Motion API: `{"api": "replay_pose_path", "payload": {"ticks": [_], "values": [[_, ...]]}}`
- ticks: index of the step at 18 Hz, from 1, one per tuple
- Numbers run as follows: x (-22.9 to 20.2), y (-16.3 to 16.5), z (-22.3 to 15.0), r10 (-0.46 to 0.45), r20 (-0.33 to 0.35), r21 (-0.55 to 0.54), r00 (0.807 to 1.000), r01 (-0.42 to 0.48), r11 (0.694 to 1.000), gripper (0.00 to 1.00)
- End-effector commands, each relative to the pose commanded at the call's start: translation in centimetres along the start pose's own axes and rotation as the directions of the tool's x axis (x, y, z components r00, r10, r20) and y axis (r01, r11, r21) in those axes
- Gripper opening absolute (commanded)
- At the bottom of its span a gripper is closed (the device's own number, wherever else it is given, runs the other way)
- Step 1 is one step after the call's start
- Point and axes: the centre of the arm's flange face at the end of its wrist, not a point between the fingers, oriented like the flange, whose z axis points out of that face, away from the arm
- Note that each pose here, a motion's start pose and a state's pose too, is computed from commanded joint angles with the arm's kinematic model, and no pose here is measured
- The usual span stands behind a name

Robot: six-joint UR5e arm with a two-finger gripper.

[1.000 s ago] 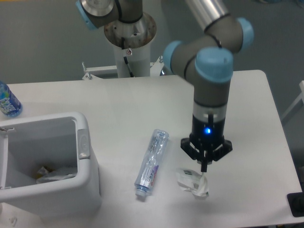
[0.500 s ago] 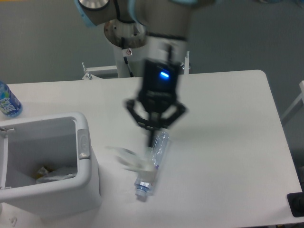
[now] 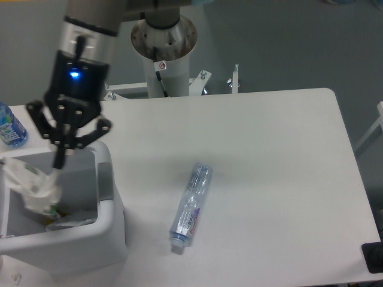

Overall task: Place the trash in the trash can
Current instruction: 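Carry the wrapper over the white bin and release it inside, then move the open gripper back and lower it over the water bottle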

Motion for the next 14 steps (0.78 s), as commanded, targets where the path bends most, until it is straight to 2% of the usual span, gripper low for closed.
{"api": "replay_pose_path", "payload": {"ticks": [2,6,11,14], "values": [[0.3,-0.3,-0.6,0.002,0.000,0.011,1.000,-0.002,1.000,1.00],[-0.8,-0.7,-1.1,-0.008,0.015,0.022,1.000,0.007,1.000,1.00],[-10.9,-0.9,-3.4,-0.118,0.124,0.056,0.985,0.112,0.992,1.00],[-18.4,0.3,-2.0,-0.139,0.180,0.020,0.974,0.137,0.990,1.00]]}}
